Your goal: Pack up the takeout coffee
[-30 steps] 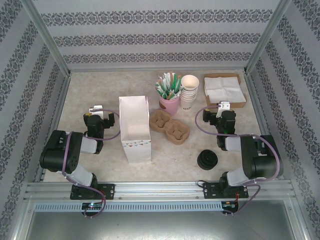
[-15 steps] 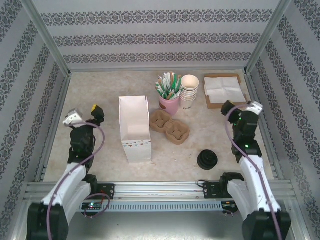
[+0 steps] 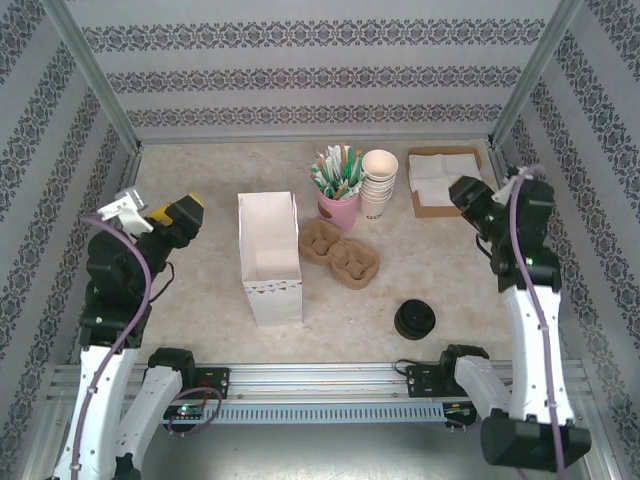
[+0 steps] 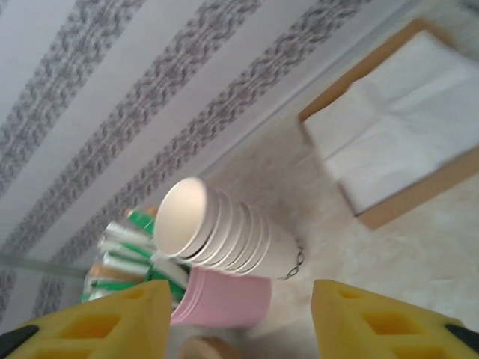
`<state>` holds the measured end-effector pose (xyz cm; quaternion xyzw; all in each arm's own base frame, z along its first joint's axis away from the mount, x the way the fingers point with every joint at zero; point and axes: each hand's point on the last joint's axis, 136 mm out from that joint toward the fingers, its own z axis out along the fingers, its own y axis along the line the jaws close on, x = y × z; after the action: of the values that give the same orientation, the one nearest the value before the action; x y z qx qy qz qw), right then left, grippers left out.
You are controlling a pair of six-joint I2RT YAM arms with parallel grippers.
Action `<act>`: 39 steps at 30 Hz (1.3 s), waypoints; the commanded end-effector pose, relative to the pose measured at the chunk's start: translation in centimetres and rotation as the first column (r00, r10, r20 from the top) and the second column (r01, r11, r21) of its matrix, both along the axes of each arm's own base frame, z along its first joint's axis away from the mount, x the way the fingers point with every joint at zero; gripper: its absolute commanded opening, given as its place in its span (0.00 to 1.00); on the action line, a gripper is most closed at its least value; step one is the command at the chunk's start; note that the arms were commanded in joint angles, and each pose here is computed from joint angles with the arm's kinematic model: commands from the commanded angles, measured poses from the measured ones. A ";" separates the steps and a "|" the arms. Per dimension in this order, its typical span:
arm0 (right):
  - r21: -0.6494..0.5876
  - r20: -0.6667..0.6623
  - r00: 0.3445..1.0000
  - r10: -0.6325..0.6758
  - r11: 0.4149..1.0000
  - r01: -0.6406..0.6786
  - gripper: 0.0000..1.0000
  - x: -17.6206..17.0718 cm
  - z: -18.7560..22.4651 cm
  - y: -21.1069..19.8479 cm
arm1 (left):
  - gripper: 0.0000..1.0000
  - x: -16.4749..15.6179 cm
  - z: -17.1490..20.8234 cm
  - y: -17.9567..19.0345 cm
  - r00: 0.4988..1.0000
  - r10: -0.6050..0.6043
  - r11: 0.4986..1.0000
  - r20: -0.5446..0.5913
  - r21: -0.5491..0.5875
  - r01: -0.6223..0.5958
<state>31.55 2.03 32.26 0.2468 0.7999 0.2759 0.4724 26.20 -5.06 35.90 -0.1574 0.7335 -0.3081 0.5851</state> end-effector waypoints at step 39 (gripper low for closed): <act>-0.195 -0.319 0.948 0.018 0.977 -0.084 0.25 14.2 -8.3 8.0 | 0.69 -4.8 -5.6 -4.0 0.950 -0.246 0.969 -0.192 -0.077 0.235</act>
<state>44.88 9.91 22.92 0.2136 0.9020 0.1619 0.3385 21.52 -8.54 29.74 -0.1217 0.8022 -0.3647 0.4568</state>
